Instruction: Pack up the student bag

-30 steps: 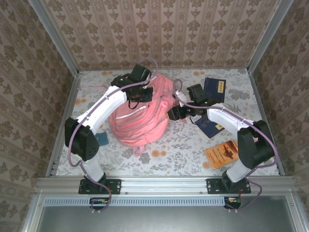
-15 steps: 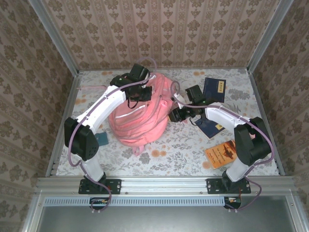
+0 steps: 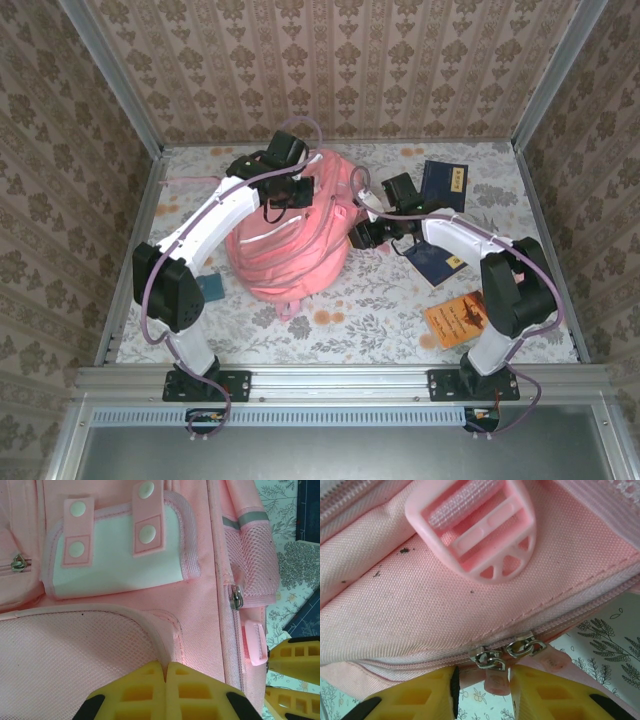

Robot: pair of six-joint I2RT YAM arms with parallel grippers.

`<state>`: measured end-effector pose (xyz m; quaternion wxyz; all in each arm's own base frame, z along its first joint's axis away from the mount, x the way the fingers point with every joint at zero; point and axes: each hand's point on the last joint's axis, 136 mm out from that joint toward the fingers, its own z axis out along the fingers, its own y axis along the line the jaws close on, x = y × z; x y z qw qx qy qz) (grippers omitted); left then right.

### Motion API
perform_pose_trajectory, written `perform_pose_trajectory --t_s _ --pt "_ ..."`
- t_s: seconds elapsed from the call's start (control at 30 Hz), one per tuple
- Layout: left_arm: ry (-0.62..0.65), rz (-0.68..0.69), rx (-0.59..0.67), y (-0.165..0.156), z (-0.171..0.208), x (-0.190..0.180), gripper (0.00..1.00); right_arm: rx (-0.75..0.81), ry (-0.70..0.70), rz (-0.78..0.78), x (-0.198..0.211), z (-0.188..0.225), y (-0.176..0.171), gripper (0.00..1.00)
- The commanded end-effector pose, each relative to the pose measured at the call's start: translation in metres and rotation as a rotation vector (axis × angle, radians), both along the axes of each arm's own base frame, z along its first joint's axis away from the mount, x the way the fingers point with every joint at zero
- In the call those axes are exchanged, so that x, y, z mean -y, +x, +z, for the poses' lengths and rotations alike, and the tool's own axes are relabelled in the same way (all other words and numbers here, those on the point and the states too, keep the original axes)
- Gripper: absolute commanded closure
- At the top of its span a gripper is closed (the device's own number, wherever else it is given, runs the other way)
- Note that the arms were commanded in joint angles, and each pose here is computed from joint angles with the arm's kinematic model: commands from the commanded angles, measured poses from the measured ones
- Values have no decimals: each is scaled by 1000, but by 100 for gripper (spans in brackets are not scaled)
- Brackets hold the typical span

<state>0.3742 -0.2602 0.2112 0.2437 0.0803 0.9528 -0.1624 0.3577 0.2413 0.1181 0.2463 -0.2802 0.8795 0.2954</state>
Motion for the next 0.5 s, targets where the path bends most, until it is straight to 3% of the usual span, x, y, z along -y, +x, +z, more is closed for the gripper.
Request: perform_pose_trajectory --t_s 0.0,0.13,0.27,0.47 --pt "-109 7 109 8 44 5 100 15 -11 23 -5 -1 6 65" --pt "-115 7 107 9 44 5 100 9 -4 33 -8 -1 7 69" --pt "-133 31 106 13 43 4 100 10 -5 31 -9 1 4 82" --pt "-190 211 94 33 20 -1 100 -20 44 28 -15 2 -21 91"
